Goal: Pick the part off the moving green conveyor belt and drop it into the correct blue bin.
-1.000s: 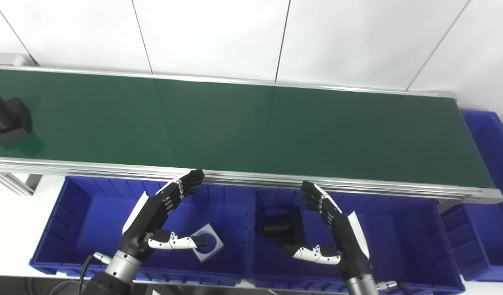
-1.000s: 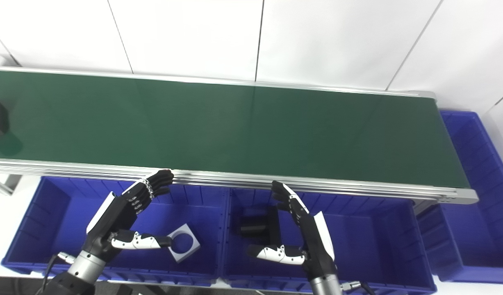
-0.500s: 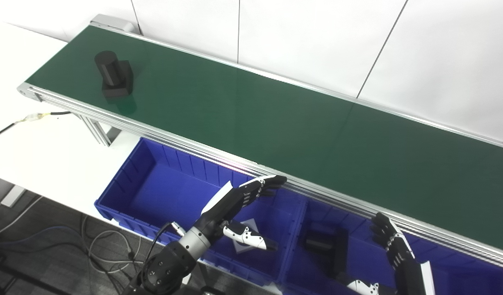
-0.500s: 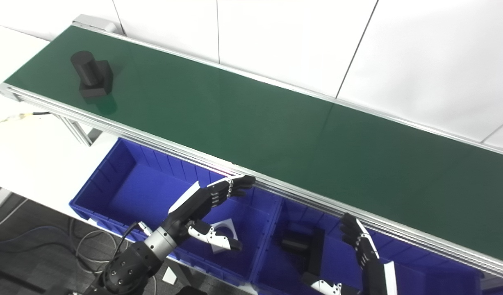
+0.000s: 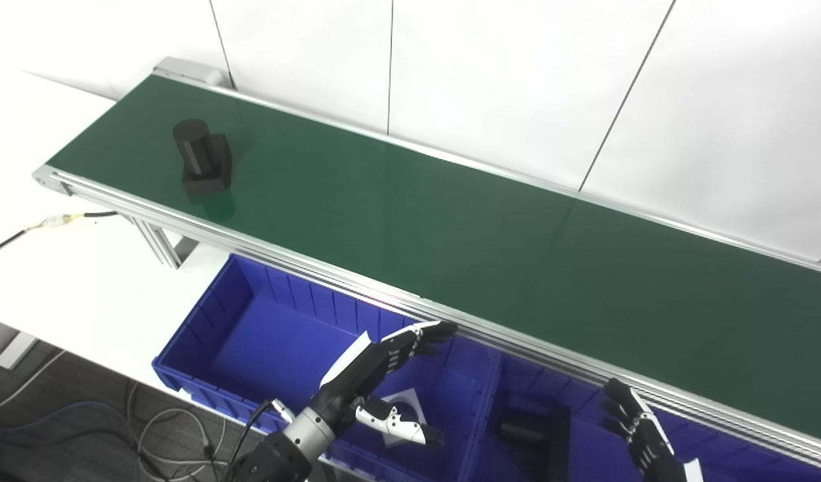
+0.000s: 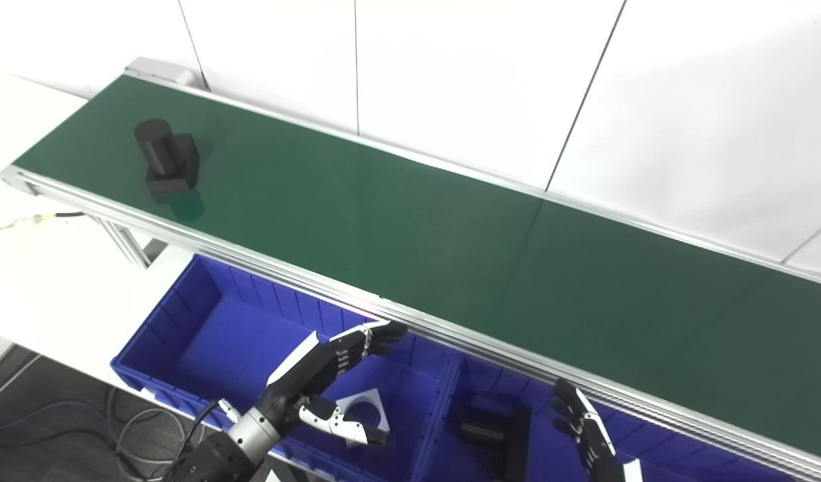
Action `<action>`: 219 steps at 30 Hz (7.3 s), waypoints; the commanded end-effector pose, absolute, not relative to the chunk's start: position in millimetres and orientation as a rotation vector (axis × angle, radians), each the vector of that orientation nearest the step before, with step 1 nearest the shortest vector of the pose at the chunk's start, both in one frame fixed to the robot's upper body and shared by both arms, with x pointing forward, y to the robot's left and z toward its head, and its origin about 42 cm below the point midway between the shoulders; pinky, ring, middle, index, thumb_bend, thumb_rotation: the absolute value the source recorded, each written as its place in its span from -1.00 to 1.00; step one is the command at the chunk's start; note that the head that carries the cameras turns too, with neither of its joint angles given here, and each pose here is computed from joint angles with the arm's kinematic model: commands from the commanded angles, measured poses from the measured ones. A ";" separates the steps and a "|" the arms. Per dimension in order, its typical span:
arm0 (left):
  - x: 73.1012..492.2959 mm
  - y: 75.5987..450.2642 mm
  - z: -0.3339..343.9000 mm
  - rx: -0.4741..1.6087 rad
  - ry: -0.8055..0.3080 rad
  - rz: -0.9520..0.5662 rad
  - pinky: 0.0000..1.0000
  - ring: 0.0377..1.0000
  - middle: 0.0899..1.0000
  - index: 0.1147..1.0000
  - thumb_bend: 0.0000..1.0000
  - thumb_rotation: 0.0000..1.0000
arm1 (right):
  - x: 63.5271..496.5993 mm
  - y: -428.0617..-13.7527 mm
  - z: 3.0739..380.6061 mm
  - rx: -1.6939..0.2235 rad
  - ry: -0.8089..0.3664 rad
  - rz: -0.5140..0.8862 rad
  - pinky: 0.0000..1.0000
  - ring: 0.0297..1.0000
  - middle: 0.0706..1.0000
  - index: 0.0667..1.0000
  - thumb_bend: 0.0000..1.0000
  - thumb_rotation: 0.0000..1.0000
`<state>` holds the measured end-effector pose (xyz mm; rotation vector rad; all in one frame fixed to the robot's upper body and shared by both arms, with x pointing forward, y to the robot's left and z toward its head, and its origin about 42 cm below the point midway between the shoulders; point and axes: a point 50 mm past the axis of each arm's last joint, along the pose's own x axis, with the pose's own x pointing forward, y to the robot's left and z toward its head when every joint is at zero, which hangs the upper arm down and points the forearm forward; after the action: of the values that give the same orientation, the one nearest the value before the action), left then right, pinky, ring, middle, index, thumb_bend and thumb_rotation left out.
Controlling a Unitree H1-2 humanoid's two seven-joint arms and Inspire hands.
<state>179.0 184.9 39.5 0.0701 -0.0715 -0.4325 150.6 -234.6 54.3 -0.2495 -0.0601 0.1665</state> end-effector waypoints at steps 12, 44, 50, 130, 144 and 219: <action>180.4 183.7 37.7 0.065 -0.105 -0.424 0.68 0.77 0.77 0.64 0.77 -0.81 | 145.6 -236.7 51.8 -0.266 -0.104 0.156 0.51 0.62 0.66 0.70 0.75 -0.89; 181.8 182.5 31.6 0.056 -0.085 -0.425 0.64 0.75 0.75 0.60 0.85 -0.82 | 153.7 -234.1 73.8 -0.219 -0.198 0.131 0.40 0.54 0.58 0.62 0.89 -0.91; 184.2 181.6 31.9 0.059 -0.088 -0.424 0.63 0.74 0.75 0.60 0.86 -0.81 | 164.8 -235.2 103.4 -0.232 -0.304 0.111 0.41 0.55 0.59 0.59 0.92 -0.70; 189.9 180.9 29.9 0.088 -0.086 -0.410 0.61 0.73 0.74 0.59 0.86 -0.74 | 316.1 -126.6 207.1 -0.481 -0.259 0.166 0.51 0.60 0.65 0.66 0.77 -0.50; 191.9 180.9 32.4 0.079 -0.097 -0.404 0.62 0.72 0.72 0.58 0.88 -0.75 | 335.7 -101.8 214.6 -0.559 -0.257 0.211 0.41 0.61 0.72 0.70 0.79 -0.25; 189.6 188.2 36.8 0.098 -0.108 -0.459 0.53 0.63 0.63 0.51 0.82 -0.75 | 405.0 53.8 203.3 -0.886 -0.168 0.372 0.62 0.69 0.79 0.83 0.84 -0.01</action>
<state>184.4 187.3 25.1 0.0973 -0.0310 -0.4543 400.5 34.2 172.1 -0.9038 -0.0657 0.4015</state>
